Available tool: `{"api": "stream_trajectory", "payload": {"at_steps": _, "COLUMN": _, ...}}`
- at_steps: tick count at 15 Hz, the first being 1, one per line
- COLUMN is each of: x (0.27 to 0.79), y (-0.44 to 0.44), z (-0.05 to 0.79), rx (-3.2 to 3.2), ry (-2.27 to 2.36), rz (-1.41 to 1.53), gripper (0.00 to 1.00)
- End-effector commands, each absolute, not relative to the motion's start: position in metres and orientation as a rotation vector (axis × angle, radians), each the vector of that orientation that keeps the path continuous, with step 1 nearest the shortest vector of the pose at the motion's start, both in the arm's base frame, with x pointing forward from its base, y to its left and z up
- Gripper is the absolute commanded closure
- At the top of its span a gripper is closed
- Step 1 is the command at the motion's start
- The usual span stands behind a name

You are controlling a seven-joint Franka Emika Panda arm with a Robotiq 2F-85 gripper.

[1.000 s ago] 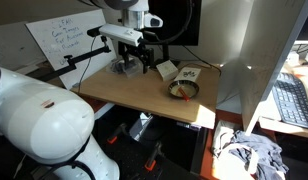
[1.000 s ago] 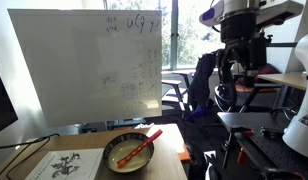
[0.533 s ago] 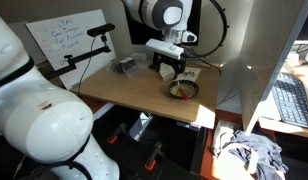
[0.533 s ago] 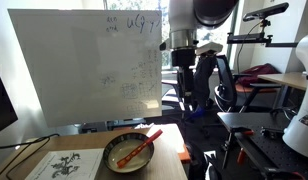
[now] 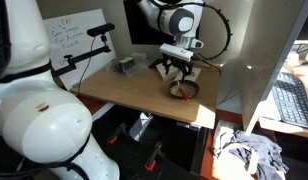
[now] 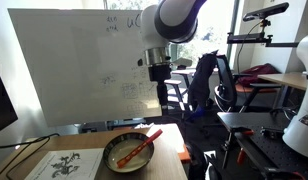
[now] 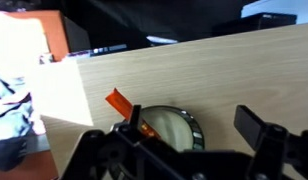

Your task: Move the ceramic bowl on the table slightly to the left

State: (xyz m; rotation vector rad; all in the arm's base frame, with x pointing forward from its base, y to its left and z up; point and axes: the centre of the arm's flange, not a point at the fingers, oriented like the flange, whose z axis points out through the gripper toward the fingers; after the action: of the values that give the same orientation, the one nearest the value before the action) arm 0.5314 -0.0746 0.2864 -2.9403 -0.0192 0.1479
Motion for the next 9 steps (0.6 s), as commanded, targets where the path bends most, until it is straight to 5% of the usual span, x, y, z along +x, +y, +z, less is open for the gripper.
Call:
{"api": "stream_trajectory", "payload": {"at_steps": 1, "x": 0.531, "y": -0.075, "z": 0.288, "rx": -2.939, "ry": -0.019, "rz": 0.148, "gripper": 0.00}}
{"api": "stream_trajectory", "payload": {"at_steps": 9, "x": 0.612, "y": -0.112, "z": 0.236, "rx": -2.887, "ry": -0.353, "rz": 0.124, "gripper": 0.00}}
